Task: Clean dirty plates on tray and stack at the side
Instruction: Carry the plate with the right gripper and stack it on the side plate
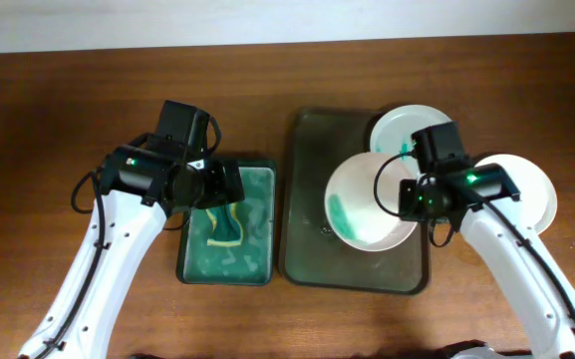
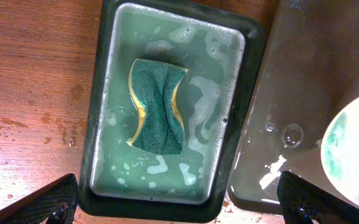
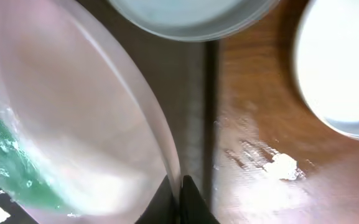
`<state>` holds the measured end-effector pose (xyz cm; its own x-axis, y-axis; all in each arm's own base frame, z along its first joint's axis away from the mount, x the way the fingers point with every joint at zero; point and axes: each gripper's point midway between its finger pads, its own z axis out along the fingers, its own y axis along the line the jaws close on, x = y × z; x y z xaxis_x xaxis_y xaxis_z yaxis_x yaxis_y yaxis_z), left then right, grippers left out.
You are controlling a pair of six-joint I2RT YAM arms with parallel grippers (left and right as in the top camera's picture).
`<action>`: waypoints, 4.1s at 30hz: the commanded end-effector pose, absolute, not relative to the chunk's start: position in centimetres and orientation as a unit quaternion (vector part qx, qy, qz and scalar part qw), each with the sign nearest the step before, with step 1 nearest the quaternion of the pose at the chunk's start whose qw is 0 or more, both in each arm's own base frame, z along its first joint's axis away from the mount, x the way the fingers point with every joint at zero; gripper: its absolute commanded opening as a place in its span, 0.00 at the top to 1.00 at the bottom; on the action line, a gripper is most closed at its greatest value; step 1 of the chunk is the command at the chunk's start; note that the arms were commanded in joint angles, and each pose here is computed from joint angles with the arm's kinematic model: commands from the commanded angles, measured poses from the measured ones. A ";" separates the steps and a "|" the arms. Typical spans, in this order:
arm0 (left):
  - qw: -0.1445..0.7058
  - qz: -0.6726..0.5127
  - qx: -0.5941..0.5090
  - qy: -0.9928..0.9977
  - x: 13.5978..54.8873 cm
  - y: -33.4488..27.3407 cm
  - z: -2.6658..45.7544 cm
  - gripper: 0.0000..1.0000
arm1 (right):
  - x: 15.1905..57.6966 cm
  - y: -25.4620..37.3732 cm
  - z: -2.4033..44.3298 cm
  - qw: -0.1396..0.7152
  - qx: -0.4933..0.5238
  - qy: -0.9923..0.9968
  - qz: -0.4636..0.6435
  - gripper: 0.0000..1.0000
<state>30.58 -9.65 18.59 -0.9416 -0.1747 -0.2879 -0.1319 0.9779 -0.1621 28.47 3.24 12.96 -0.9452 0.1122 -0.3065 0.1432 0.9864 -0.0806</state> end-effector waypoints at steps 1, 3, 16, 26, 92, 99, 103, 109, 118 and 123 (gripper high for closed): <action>0.160 -0.072 -0.075 0.982 30.7 -9.6 19.1 0.00 | 28.3 2.3 14.2 0.187 0.077 0.971 -0.128 0.96; 0.160 -0.072 -0.075 0.982 30.7 -9.6 19.1 0.00 | 28.2 3.1 14.5 0.200 0.062 0.966 -0.150 0.96; 0.160 -0.072 -0.075 0.982 30.7 -9.6 19.1 0.00 | 28.3 7.4 20.0 0.348 -0.079 0.878 -0.319 0.96; 0.160 -0.072 -0.075 0.982 30.7 -9.6 19.1 0.00 | 27.9 9.3 21.8 0.395 -0.114 0.844 -0.345 0.96; 0.160 -0.072 -0.075 0.982 30.7 -9.6 19.1 0.00 | 29.0 11.3 22.5 0.378 -0.204 0.837 -0.340 0.96; 0.160 -0.072 -0.075 0.982 30.7 -9.6 19.1 0.01 | 29.2 10.8 22.5 0.397 -0.142 0.849 -0.318 0.96; 0.160 -0.072 -0.075 0.982 30.7 -9.6 19.1 0.00 | 30.3 10.0 18.6 0.325 -0.075 0.924 -0.185 0.96; 0.160 -0.072 -0.075 0.982 30.7 -9.6 19.1 0.00 | 31.4 6.1 15.4 0.207 0.027 0.976 0.065 0.96; 0.160 -0.072 -0.075 0.982 30.7 -9.6 19.1 0.00 | 31.4 -14.4 16.2 0.268 0.363 0.886 0.107 0.96; 0.160 -0.072 -0.075 0.982 30.7 -9.6 19.1 0.00 | 27.7 -23.0 13.6 0.250 0.513 0.820 0.043 0.96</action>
